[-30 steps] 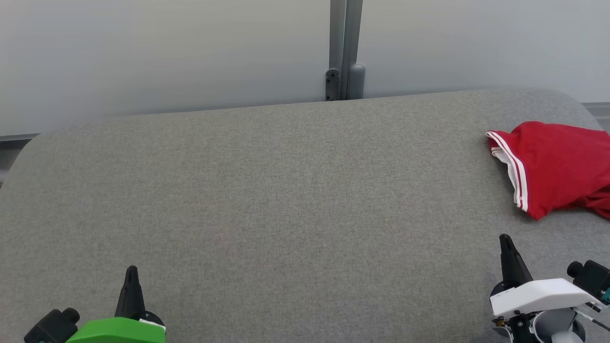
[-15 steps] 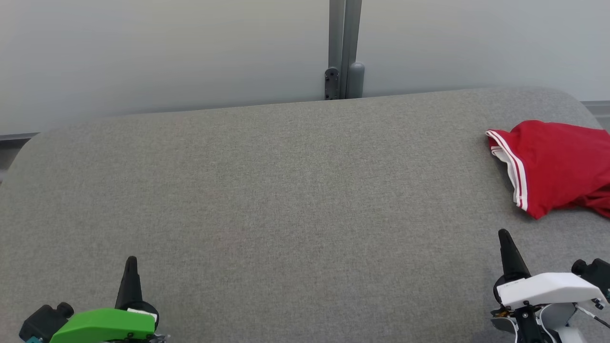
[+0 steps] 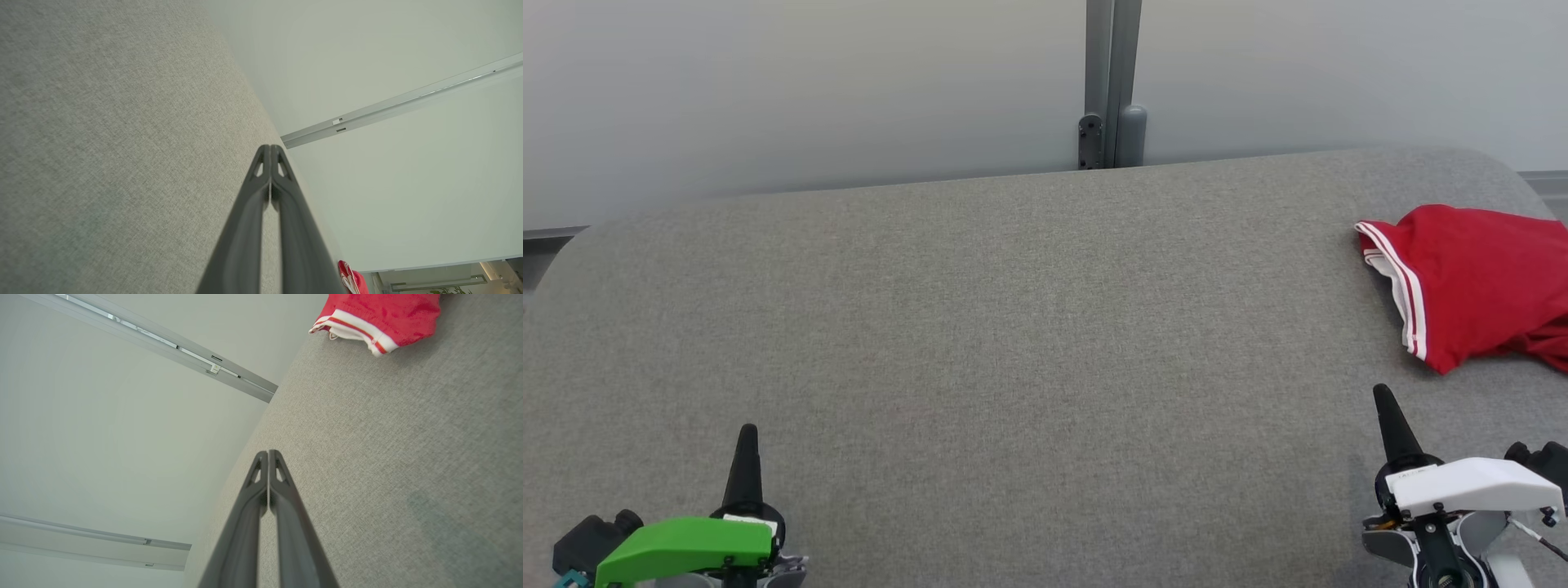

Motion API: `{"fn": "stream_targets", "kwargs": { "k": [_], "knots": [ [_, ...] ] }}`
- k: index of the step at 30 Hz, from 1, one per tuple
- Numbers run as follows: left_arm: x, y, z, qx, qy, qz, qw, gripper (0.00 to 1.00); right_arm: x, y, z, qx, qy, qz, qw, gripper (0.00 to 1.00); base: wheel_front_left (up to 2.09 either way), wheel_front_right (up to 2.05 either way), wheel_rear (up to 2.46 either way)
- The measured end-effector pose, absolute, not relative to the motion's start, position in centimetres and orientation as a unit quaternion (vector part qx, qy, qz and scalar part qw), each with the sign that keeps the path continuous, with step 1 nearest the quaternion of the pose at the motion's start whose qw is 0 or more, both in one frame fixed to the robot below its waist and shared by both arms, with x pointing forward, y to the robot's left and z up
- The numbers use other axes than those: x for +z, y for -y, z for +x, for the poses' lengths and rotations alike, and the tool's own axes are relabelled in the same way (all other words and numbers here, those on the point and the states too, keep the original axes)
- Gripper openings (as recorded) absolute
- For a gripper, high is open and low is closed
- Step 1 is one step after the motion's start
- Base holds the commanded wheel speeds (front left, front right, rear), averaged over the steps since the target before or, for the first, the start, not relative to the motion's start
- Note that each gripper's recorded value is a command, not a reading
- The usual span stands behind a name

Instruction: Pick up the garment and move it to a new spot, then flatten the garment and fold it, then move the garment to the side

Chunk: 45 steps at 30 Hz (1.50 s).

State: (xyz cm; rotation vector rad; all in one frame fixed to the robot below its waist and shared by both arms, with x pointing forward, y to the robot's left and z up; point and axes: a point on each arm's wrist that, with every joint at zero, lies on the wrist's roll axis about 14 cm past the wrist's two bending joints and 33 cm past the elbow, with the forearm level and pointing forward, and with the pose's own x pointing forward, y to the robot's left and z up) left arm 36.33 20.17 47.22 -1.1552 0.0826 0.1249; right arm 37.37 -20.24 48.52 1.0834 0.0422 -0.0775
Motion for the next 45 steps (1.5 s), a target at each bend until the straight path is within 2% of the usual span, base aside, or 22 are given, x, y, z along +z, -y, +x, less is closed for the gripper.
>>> {"fn": "stream_targets", "kwargs": {
  "k": [45],
  "knots": [
    [49.6,-19.9,38.3,0.015,-0.013,-0.683,0.73,0.0,49.9,20.0,38.5,-0.012,-0.008,0.678,0.735,0.0,0.0,0.0,0.0]
  ]
}}
